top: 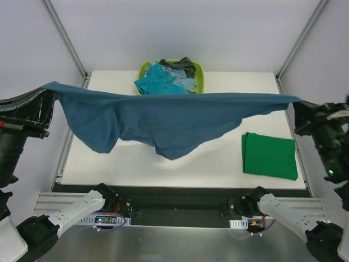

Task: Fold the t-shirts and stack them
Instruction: Flatten out the tshirt

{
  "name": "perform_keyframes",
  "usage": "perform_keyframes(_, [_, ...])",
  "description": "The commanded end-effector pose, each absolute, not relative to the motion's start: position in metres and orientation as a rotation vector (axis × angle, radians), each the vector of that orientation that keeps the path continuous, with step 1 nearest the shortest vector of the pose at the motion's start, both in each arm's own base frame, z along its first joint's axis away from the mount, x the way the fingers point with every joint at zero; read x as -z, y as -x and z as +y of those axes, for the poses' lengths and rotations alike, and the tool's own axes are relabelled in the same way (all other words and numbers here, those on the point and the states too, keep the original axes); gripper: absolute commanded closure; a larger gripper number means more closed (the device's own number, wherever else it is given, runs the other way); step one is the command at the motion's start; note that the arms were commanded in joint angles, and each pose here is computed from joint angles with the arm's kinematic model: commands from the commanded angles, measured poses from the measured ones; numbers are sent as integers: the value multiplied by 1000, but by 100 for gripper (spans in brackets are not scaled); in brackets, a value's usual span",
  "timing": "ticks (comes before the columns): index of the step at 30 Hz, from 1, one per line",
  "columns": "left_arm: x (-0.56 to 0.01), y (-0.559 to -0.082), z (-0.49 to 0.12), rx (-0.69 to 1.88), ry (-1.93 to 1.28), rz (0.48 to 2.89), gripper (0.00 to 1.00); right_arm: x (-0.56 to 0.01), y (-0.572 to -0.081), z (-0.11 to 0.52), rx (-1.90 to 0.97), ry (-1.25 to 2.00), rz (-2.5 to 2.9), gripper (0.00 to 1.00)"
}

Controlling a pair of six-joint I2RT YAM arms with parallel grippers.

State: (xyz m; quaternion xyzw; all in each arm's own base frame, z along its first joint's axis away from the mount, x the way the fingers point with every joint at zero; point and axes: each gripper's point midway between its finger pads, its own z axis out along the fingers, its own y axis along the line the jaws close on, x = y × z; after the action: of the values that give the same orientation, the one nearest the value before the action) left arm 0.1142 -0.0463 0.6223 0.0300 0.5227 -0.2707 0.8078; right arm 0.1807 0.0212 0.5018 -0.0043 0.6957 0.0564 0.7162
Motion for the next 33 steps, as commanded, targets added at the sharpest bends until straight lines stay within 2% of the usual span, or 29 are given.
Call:
perform_keyframes(1, [-658, -66, -60, 676, -255, 942, 100, -522, -143, 25, -269, 100, 1477, 100])
perform_keyframes(4, [-668, -67, -62, 667, -273, 920, 100, -529, -137, 18, -264, 81, 1462, 99])
perform_keyframes(6, [-675, -83, -62, 621, -248, 933, 100, -529, -142, 10, -207, 48, 1473, 100])
perform_keyframes(8, [-674, -121, -61, 534, -168, 998, 100, -524, -156, 1, -123, -11, 1502, 100])
perform_keyframes(11, [-649, -204, -50, 278, 31, 1158, 100, -504, -195, -4, 87, -83, 1589, 99])
perform_keyframes(15, [-576, -313, -68, -60, 59, 1382, 100, -447, -256, 8, 317, -91, 1770, 99])
perform_keyframes(18, [-482, -384, -81, -139, -30, 1597, 100, -364, -309, 30, 249, -48, 1984, 99])
perform_keyframes(19, [-443, -401, -81, -147, -56, 1680, 96, -335, -324, 38, 209, -38, 2051, 98])
perform_keyframes(20, [-407, -416, -81, -133, -66, 1761, 86, -308, -336, 44, 175, -15, 2106, 96])
perform_keyframes(23, [-298, -448, -77, -91, -60, 2003, 79, -240, -366, 62, 122, 39, 2226, 91])
perform_keyframes(24, [-278, -454, -73, -111, -55, 2052, 72, -227, -375, 64, 130, 52, 2248, 87])
perform_keyframes(25, [-262, -459, -69, -143, -50, 2091, 53, -218, -383, 62, 151, 47, 2270, 86])
perform_keyframes(26, [-255, -461, -69, -157, -51, 2111, 38, -210, -389, 61, 172, 50, 2295, 77])
perform_keyframes(27, [-252, -462, -69, -146, -11, 2125, 14, -204, -389, 60, 199, 55, 2330, 46])
perform_keyframes(28, [-253, -461, -70, -135, 2, 2127, 1, -202, -389, 58, 218, 50, 2356, 33])
perform_keyframes(29, [-256, -458, -71, -123, 11, 2125, 1, -202, -390, 57, 227, 34, 2362, 20])
perform_keyframes(31, [-261, -444, -70, -85, 66, 2117, 1, -198, -386, 60, 195, 26, 2365, 3])
perform_keyframes(33, [-249, -422, -75, -13, 82, 2150, 1, -191, -375, 69, 118, 21, 2380, 4])
